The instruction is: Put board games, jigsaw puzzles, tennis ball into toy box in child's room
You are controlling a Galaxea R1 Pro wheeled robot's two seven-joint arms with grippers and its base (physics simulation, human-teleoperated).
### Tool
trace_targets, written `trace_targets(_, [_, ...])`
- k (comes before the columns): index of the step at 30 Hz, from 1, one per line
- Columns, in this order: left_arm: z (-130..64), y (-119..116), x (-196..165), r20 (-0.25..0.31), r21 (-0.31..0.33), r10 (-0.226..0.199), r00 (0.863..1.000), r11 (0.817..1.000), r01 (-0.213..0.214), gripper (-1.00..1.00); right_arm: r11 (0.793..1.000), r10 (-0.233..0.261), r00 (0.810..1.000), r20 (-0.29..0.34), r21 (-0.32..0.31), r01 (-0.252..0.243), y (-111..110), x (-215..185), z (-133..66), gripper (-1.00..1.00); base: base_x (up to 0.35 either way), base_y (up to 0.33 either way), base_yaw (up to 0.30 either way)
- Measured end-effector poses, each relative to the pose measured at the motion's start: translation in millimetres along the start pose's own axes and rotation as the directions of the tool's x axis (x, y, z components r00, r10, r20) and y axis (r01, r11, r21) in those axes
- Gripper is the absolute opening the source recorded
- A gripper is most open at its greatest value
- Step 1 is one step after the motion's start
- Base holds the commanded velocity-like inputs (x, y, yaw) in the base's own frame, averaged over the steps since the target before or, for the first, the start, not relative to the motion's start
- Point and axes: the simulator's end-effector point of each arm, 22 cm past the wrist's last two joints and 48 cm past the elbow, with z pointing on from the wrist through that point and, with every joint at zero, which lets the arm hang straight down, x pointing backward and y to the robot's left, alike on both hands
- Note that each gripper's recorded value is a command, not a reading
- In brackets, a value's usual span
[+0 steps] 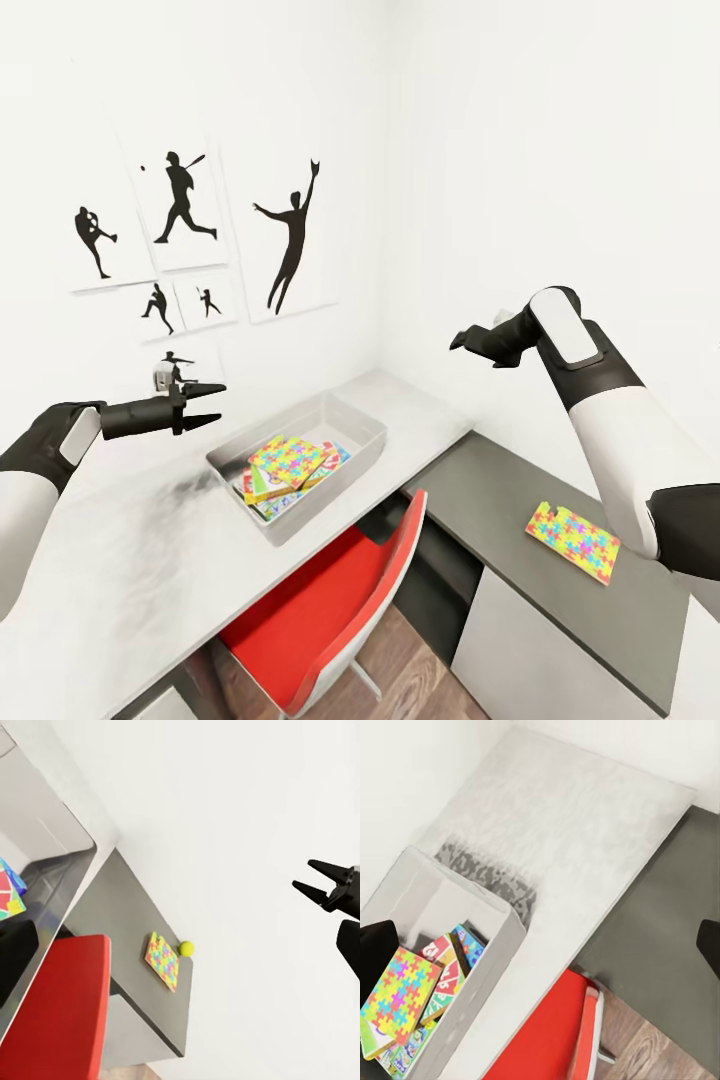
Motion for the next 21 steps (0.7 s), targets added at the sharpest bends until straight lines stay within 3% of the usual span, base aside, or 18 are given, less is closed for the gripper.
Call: trace_targets(21, [-4.7,-16,-3,0.009,0.014,0.019,1.0,1.0,-0.019,1.0,1.0,-0.001,1.0,0.019,-0.008,0.001,5,-7,-15.2,1.0,-0.007,0.0,-0.008])
